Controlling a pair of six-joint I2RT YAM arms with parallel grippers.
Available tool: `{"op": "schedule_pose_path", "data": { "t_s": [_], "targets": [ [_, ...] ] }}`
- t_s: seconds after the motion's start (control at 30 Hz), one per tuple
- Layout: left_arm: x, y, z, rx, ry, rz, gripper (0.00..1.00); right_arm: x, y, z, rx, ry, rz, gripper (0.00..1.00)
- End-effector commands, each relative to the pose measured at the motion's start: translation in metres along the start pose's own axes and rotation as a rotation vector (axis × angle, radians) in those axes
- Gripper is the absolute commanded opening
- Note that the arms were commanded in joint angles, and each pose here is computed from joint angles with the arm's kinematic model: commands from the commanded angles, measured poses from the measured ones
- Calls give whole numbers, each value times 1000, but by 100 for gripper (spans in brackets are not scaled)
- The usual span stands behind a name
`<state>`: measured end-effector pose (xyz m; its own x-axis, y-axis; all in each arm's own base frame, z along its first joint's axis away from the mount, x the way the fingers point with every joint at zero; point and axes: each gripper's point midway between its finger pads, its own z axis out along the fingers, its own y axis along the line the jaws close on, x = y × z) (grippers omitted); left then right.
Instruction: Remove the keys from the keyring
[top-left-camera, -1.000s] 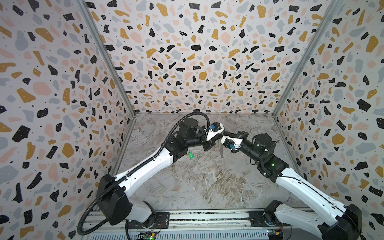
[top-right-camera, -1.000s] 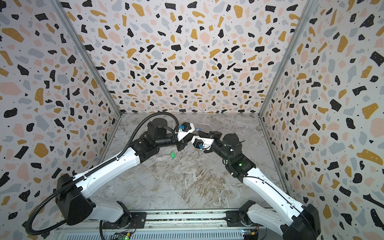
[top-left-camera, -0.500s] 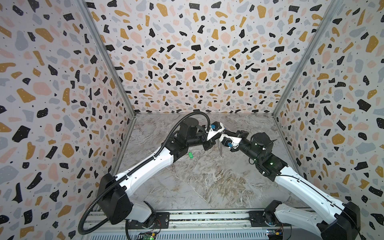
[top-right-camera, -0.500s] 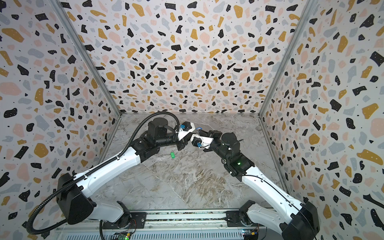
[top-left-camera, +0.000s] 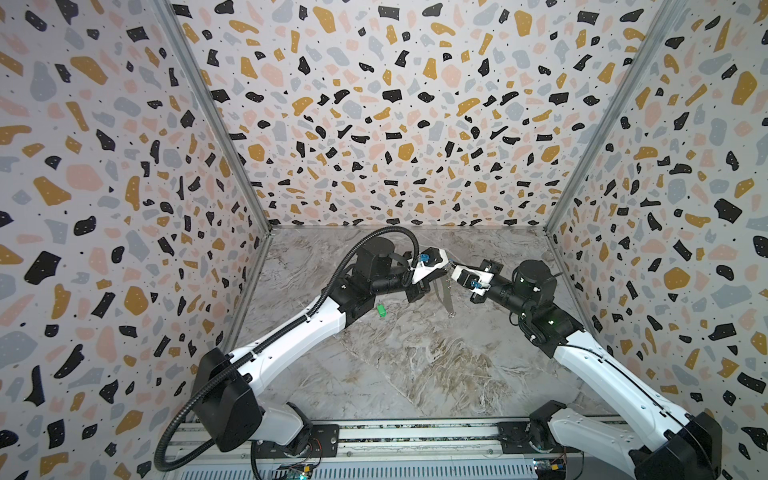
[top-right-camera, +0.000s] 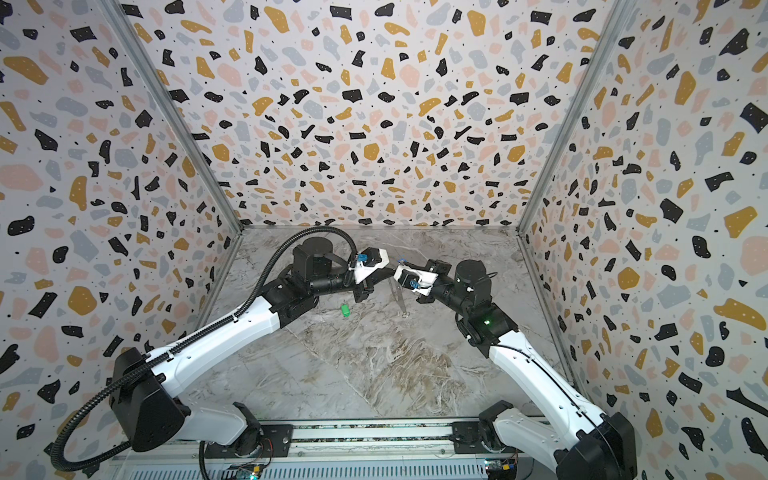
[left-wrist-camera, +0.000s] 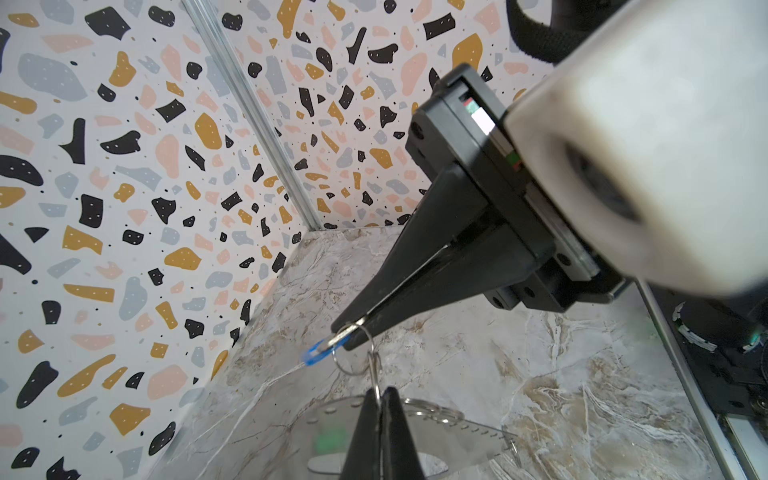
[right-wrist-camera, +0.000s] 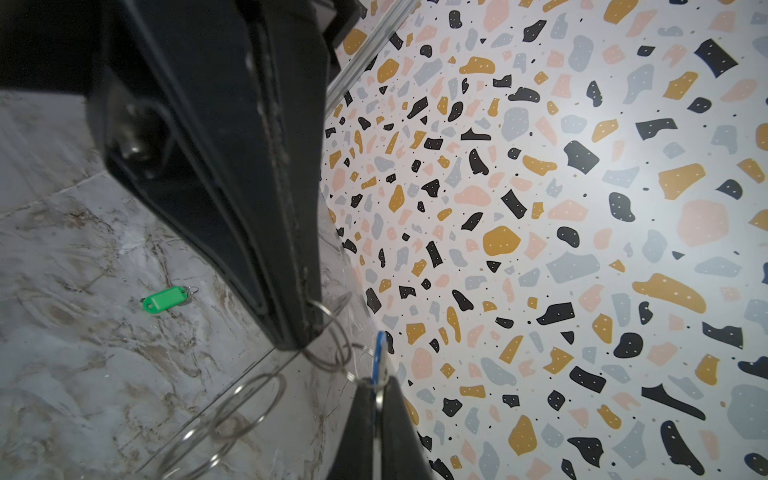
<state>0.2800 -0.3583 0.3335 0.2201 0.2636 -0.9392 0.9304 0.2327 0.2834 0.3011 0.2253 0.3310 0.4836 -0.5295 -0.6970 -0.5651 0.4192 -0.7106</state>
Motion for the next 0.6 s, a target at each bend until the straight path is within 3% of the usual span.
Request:
{"op": "schedule_pose_path", "data": {
  "t_s": [0.0,0.13,0.57],
  "targets": [
    [-36,-6,-15,57,-168,8,0,-9,-20,-10,85,-56,44,0],
    [-46,2,-17,61,-254,-20,0,-11,-13,-13,77,-89,56,0],
    [-57,11,-15,70,-349,-92,0,-12,-3,-25,144,-161,11,0]
  ]
}}
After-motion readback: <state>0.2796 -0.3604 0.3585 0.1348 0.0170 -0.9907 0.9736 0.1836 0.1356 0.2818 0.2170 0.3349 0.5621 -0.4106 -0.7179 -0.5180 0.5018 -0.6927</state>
